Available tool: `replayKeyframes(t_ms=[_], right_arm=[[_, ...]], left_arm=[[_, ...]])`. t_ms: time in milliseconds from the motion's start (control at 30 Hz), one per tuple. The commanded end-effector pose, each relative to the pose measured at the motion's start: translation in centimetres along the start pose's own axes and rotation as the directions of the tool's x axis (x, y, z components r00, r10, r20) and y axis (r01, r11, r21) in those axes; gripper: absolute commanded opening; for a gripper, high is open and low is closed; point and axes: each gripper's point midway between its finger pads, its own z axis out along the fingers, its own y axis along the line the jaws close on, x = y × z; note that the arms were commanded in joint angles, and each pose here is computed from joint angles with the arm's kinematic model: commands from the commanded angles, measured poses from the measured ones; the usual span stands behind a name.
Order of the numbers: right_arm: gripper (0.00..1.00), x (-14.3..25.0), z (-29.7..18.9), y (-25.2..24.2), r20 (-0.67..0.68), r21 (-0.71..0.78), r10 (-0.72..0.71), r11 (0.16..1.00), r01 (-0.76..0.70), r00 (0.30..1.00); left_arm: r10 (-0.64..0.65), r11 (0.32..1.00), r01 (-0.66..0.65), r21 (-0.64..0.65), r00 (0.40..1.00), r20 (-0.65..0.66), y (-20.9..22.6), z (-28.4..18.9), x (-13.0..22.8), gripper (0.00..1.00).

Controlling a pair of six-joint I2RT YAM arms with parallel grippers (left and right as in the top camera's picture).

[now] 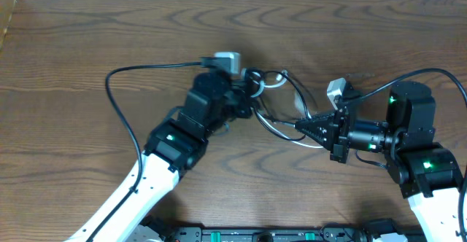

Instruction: Untangle cables

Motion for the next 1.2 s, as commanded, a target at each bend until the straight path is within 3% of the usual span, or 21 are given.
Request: replayKeyframes(t_ms=[0,133,367,400,500,533,633,933,1167], right_arm=[[0.01,-0.7,-0.4,1.3,0.024,-0.049,-0.039,0.998,0.04,0.999],[0.01,-0.9,-0.4,1.3,0.028,-0.048,-0.045,0.998,0.046,0.999],[0.02,-0.8,-0.4,0.8,0.024,-0.019,-0.039,0.999,0.039,0.999],[0.13,-0.7,-0.4,0.5,0.022,-0.004,-0.027,1.0,0.027,0.999],[0.66,-0.5,-0.4,0.1,0.015,0.019,-0.004,1.0,0.004,1.0],[0.8,-0.4,-0.4,0.1,0.012,0.02,0.002,1.0,-0.002,1.0],[0.94,-0.3,-0.4,0.1,0.007,0.021,0.01,1.0,-0.01,1.0],[0.99,0.2,-0.4,-0.5,-0.007,0.058,0.033,0.998,-0.033,0.999],[0.99,2.8,-0.6,-1.2,-0.075,0.121,0.21,0.972,-0.2,0.975]], left_arm=[[-0.144,0.978,0.157,-0.139,0.985,0.098,4.0,-0.6,-2.3,0.07],[-0.209,0.961,0.225,-0.164,0.972,0.105,5.1,-0.7,-2.3,0.07],[-0.211,0.96,0.226,-0.163,0.972,0.105,5.1,-0.7,-2.4,0.07],[-0.211,0.961,0.225,-0.161,0.972,0.103,5.0,-0.7,-2.3,0.07],[-0.21,0.961,0.225,-0.16,0.972,0.102,5.0,-0.7,-2.3,0.07],[-0.203,0.965,0.215,-0.151,0.975,0.093,4.8,-0.7,-2.2,0.07],[-0.152,0.98,0.16,-0.118,0.986,0.069,4.1,-0.5,-2.1,0.07],[0.016,0.999,-0.015,-0.051,1.0,0.026,2.7,-0.4,-1.9,0.08],[0.046,0.999,-0.044,-0.025,0.996,0.075,2.0,-0.5,-3.1,0.07]])
